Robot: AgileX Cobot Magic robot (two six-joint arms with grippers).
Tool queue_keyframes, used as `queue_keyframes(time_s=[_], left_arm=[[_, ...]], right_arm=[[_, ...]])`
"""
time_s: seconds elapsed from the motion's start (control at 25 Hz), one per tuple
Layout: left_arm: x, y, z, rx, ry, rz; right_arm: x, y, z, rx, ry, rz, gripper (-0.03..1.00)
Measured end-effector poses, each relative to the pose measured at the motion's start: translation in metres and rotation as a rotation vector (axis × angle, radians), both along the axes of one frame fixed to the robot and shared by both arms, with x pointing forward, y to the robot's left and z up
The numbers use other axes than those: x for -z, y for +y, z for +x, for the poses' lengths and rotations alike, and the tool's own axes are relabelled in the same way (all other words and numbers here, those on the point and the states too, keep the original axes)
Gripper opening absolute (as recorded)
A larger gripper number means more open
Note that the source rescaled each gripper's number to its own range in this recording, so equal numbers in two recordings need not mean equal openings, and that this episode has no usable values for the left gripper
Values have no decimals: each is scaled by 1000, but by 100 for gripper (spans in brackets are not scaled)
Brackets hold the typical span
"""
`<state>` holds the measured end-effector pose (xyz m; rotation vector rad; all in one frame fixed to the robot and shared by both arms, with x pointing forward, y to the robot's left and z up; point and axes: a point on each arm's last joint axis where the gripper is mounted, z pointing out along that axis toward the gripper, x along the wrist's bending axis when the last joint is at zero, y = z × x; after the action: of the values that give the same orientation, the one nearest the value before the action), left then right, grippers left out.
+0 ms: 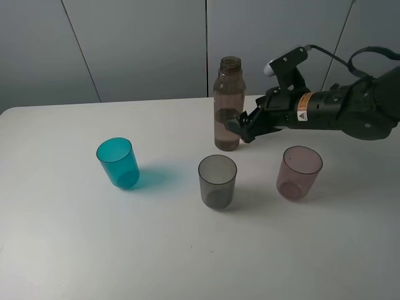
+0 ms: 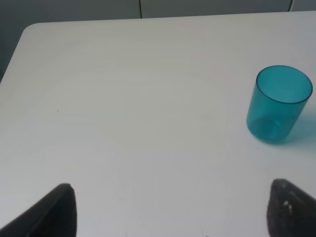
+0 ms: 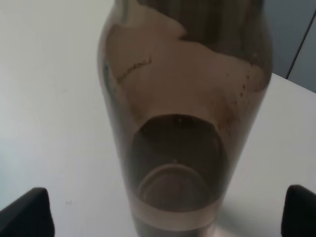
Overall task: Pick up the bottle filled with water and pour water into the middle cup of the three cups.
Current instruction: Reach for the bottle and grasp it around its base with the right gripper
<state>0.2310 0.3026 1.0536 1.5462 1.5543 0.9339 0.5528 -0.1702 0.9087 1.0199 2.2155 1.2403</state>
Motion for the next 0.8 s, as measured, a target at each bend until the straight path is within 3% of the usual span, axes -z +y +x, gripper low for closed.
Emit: queue_keyframes(time_s=[0.4,0.8], left_arm=[[0,0,0,0,0,0],[0,0,0,0,0,0]], right_arm=[[12,6,20,-2,3,-2,100],[19,15,31,-32,-40,87,100]])
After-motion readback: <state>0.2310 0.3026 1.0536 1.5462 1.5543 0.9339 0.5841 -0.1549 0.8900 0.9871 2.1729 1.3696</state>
